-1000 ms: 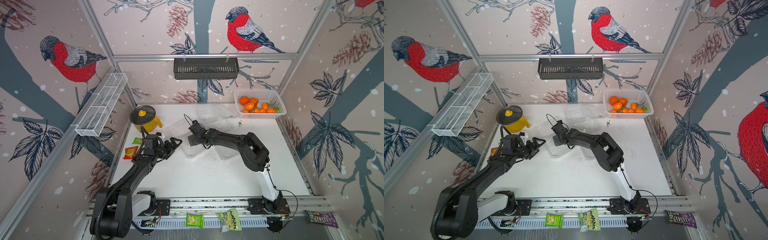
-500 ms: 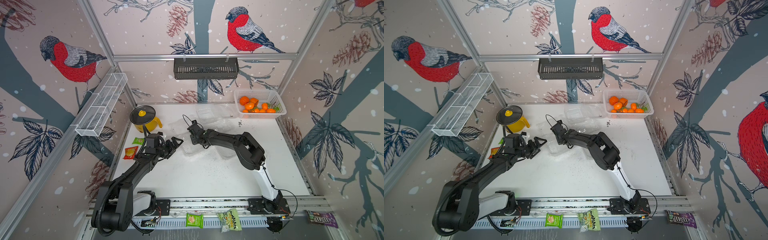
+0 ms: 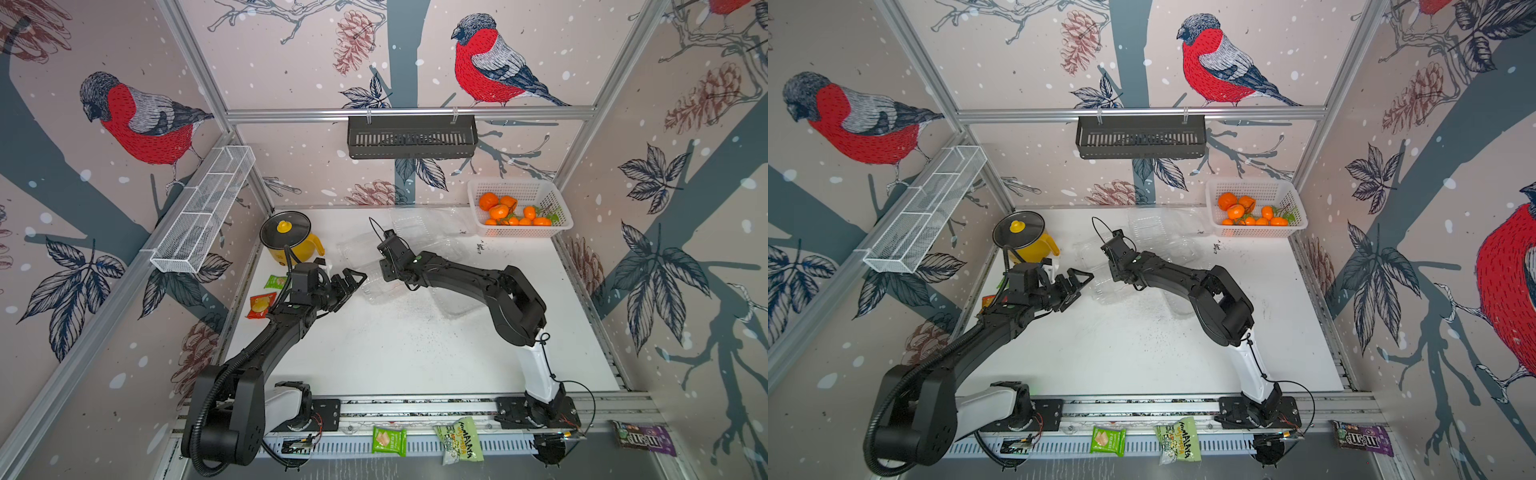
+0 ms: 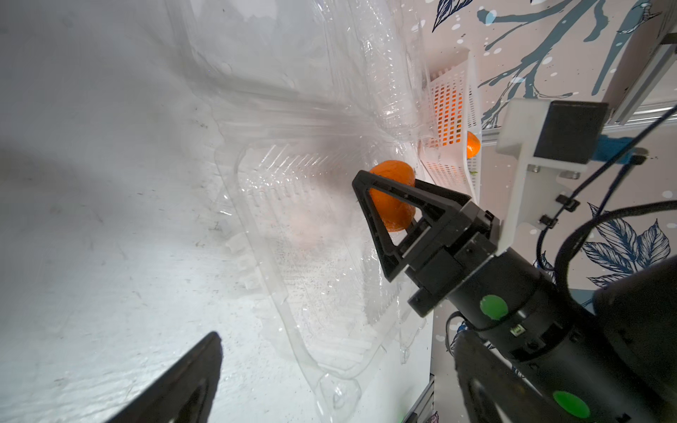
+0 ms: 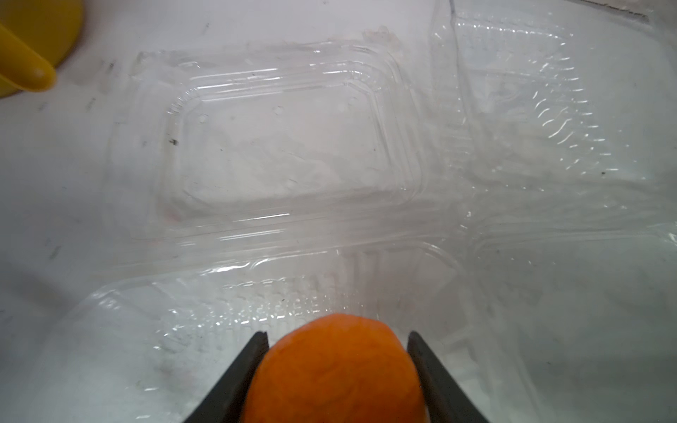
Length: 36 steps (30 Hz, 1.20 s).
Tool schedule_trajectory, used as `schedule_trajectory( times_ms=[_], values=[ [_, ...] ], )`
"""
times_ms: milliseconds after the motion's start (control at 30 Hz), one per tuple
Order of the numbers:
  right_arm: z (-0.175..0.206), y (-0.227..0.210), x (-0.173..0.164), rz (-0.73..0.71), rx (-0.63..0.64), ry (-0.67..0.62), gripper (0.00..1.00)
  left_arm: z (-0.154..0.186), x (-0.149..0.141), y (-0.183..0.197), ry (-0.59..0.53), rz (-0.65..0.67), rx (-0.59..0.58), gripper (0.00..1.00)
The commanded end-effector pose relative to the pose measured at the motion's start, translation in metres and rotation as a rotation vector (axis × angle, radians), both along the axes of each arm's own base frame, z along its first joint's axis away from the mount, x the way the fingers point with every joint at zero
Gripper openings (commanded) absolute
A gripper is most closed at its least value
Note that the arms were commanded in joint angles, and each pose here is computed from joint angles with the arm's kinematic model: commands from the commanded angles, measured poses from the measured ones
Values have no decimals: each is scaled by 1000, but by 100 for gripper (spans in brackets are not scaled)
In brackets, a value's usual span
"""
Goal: Take oranges out of containers
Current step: Pick up the orange from the packing box, then place the orange in the basket.
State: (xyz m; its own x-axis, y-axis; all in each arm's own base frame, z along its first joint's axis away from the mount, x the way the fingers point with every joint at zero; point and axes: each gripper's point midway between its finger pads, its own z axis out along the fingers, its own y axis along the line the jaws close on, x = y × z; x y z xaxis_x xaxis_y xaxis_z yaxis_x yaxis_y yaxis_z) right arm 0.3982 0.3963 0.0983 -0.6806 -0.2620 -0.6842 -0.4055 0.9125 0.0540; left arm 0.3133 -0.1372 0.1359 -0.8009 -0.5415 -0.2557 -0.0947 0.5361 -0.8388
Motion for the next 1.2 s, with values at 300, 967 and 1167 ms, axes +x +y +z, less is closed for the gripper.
schedule_trajectory(
  times_ms=[300, 967, 1167],
  values=[
    [96, -54, 41, -33, 393, 37, 58, 73, 30, -20, -161, -21, 77, 97],
    [121, -382, 213, -642, 490, -271, 58, 98, 115, -242, -242, -378, 34, 97],
    [94, -453, 238, -805, 451, -350, 58, 68, 121, -250, -204, -397, 38, 97]
  ],
)
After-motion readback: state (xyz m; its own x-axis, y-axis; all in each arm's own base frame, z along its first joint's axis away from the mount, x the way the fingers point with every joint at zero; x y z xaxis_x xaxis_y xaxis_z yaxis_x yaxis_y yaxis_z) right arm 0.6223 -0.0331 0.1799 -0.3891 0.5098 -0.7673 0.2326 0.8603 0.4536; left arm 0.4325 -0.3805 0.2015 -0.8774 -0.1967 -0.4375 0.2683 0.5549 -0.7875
